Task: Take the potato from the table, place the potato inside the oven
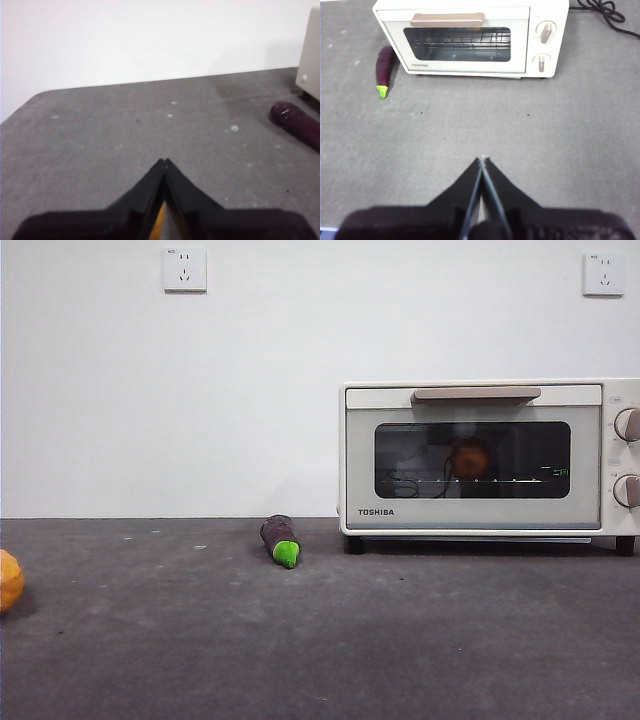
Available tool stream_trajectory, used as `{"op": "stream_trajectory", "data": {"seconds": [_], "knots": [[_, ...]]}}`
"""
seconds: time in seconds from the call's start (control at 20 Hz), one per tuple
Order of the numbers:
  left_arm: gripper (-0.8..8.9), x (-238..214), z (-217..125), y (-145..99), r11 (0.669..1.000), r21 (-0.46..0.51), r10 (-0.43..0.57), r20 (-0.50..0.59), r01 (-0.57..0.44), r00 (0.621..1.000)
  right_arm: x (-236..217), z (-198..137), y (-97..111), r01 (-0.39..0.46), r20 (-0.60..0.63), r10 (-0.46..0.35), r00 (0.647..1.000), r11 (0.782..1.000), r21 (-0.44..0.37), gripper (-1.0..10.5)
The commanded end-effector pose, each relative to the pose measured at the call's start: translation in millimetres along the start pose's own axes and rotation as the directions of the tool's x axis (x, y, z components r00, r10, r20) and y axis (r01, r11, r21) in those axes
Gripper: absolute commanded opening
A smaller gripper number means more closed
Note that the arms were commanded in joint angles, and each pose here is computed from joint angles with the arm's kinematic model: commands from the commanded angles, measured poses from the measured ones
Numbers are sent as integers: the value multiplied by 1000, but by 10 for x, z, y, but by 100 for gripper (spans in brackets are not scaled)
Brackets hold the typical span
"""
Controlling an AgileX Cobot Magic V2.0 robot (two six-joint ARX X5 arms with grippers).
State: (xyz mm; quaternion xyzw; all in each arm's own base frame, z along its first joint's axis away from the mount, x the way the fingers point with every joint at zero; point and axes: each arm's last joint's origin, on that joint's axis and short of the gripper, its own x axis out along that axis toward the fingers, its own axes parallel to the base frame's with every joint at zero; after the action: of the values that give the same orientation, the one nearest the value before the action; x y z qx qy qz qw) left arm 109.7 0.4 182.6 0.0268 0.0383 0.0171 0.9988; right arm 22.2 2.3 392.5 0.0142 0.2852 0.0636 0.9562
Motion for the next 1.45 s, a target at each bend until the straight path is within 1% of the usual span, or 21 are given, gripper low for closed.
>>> {"op": "stream_trajectory", "data": {"seconds": [0.05,0.1,0.25,0.45,0.6,0.65,0.8,0.9,1.1,1.45], "knots": [[-4,-23,-76,0,1000,-6,3,27,-2,1000,-6,-15,-9,6,-13,-6,1000,1000,3,1],[-4,-26,-116,-3,1000,-8,-1,27,1,1000,-6,-15,-9,6,-13,-6,1000,1000,3,1],[-4,-39,-220,-24,998,-6,-58,13,58,998,-6,-15,-9,6,-13,-6,1000,1000,3,1],[-4,-95,-271,-20,999,7,-53,-21,53,998,-6,-15,-9,6,-13,-6,1000,1000,3,1],[-4,-110,-347,-11,999,5,-32,-95,33,995,-7,-15,-10,6,-13,-6,1000,1000,3,1],[-4,-110,-345,-6,1000,3,-23,-93,24,995,-6,-15,-10,6,-13,-6,1000,1000,3,1],[-4,-110,-344,18,999,4,50,-94,-49,994,-6,-15,-9,6,-13,-6,1000,1000,3,1],[-4,-110,-344,31,998,-13,64,-94,-65,993,-6,-15,-9,6,-13,-6,1000,1000,3,1],[-4,-109,-337,1,999,-29,-46,-83,43,995,-6,-15,-9,6,-13,-6,1000,1000,3,1],[-4,-103,-346,1,999,-29,-46,-95,43,994,-6,-15,-9,6,-13,-6,1000,1000,3,1]]}}
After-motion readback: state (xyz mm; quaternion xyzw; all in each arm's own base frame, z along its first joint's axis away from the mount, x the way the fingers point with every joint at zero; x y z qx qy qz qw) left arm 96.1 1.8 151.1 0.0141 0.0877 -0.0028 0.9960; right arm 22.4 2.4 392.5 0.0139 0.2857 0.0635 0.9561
